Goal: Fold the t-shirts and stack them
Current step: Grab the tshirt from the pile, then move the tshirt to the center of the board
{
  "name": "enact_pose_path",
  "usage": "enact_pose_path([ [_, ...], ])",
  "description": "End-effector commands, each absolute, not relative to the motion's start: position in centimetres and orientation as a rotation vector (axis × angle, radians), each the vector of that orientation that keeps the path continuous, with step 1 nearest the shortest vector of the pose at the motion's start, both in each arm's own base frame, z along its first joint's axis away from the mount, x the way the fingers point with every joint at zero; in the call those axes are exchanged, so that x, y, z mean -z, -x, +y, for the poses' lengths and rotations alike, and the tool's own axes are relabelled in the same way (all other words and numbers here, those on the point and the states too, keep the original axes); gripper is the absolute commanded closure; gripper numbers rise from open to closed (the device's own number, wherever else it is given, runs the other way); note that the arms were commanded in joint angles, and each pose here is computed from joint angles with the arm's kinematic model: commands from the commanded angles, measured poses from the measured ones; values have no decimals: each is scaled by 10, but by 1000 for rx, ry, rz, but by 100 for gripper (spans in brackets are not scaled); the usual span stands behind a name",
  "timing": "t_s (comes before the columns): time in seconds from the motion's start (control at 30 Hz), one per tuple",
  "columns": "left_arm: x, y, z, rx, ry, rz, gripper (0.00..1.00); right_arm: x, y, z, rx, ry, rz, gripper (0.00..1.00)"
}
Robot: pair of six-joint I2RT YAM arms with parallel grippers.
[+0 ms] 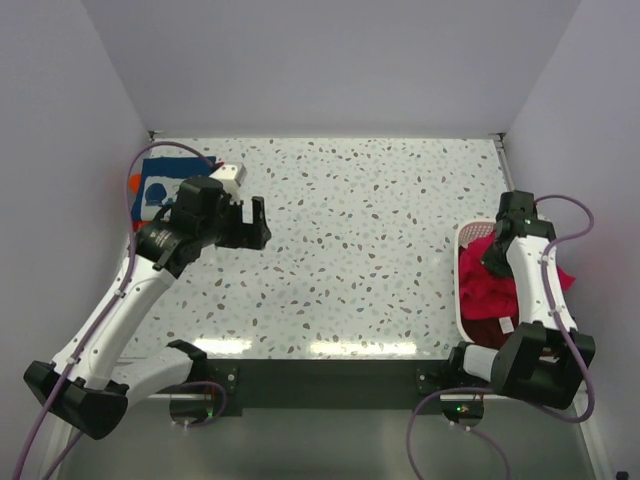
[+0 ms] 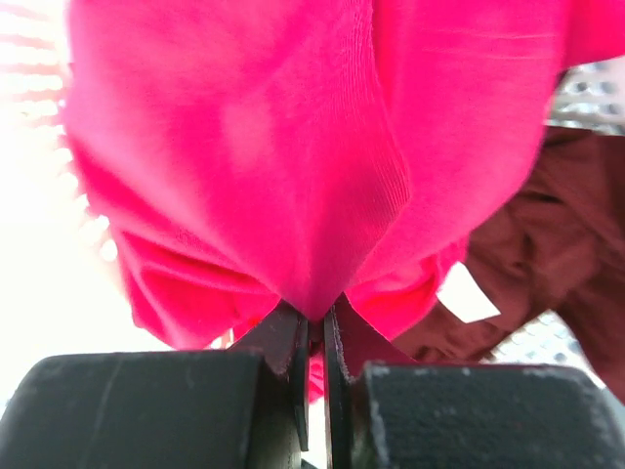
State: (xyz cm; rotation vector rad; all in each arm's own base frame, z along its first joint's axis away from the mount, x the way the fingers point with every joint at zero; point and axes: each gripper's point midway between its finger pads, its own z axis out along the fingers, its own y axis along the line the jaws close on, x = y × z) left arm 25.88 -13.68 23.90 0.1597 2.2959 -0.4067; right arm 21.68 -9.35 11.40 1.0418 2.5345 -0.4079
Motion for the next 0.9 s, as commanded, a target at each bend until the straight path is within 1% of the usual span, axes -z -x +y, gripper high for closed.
enact_pose_path([
  [0.0,-273,-269,-139,424,-161,2196,0,-163,-218,-102,430,-987,2458,100],
  [0.13,-279,-268,-130,382,-142,2176,0,-219,-234,-105,384,-987,2339,100],
  [0.17,-279,-267,-129,381,-141,2174,0,-248,-245,-106,352,-977,2267,100],
  [0.23,-277,-265,-129,386,-136,2181,0,-274,-250,-105,326,-972,2221,100],
  [0.27,-276,-263,-128,388,-134,2185,0,-302,-258,-107,303,-962,2151,100],
  [0.33,-276,-261,-128,394,-128,2183,0,-330,-263,-108,272,-970,2055,100],
  [0.37,-277,-260,-128,397,-126,2177,0,-354,-264,-108,242,-961,1970,100],
  [0.57,-281,-260,-126,395,-116,2164,0,-450,-290,-76,-72,-834,1712,100],
  [0.6,-282,-259,-126,395,-110,2162,0,-460,-302,-65,-153,-781,1705,100],
  [0.67,-283,-258,-125,395,-102,2154,0,-490,-308,-53,-243,-719,1639,100],
  [0.73,-284,-257,-125,404,-90,2149,0,-517,-319,-30,-408,-645,1579,100],
  [0.87,-288,-255,-127,432,-80,2133,0,-572,-320,-2,-596,-536,1447,100],
])
